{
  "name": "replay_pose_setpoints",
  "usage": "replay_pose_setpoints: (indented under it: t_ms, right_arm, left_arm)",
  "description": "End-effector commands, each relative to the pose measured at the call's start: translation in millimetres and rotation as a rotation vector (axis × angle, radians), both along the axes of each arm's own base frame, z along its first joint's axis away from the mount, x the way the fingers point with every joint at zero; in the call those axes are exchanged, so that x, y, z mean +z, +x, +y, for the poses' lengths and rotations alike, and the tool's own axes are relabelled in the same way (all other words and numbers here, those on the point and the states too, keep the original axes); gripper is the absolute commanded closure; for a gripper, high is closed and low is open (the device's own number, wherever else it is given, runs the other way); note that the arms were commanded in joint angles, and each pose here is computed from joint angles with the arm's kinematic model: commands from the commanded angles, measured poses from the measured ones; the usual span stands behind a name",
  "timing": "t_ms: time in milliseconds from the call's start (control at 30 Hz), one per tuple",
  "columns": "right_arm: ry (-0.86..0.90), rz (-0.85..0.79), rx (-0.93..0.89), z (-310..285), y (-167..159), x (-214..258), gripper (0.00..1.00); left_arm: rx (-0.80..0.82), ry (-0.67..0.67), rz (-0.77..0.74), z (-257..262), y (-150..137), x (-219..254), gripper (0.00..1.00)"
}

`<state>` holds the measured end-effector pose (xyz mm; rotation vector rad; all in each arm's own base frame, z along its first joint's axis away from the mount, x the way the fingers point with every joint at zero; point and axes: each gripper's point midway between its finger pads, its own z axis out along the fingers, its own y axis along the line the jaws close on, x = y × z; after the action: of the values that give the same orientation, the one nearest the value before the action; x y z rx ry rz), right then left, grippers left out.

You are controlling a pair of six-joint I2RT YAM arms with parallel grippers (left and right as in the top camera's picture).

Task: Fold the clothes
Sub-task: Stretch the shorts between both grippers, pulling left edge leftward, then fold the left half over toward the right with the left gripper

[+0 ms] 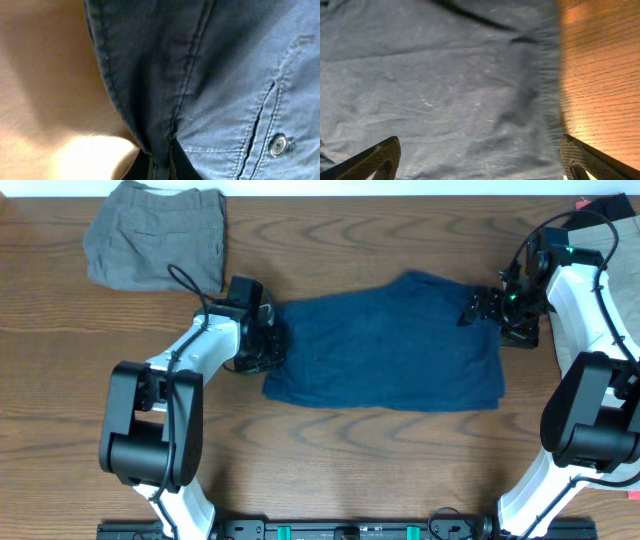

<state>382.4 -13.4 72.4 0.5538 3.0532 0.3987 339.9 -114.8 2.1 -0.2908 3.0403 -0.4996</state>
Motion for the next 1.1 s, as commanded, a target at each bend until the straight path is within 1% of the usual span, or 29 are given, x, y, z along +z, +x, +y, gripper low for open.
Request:
replay_pose_setpoints:
  t_ms: [0,200,267,400,533,633,767,900,1067]
  right_arm:
    - [0.006,-0.014,-0.011,0,4,4,0.01]
    - [0.006,-0.014,-0.011,0,4,4,0.01]
    - [0.014,-0.017,-0.027,1,6,5,0.01]
    - [0.014,-0.020,-0.048,1,8,5,0.01]
    - [0.008,-0.058,-0.047,-1,17,6,0.01]
    - [0.008,-0.062,-0.042,0,18,5,0.01]
    - [0.006,-0.072,-0.006,5,18,-2,0.01]
    - [0.000,-0.062,0.056,17,10,-18,0.01]
    - [0.000,-0.058,0.083,28,3,-38,0.01]
  left_arm:
    - [0.123,0.105,0.018,41,-3,4,0.94]
    - [0.201,0.104,-0.017,69,-5,46,0.94]
    - [0.188,0.108,-0.041,73,-7,61,0.94]
    - [0.208,0.199,-0.093,90,-15,99,0.94]
    - [0.166,0.192,-0.159,87,-20,142,0.94]
    - [0.101,0.192,-0.204,77,-26,176,0.94]
    - [0.020,0.181,-0.255,54,-30,208,0.94]
    - [-0.083,0.167,-0.313,24,-29,224,0.94]
    - [-0.187,0.133,-0.379,-19,-25,226,0.94]
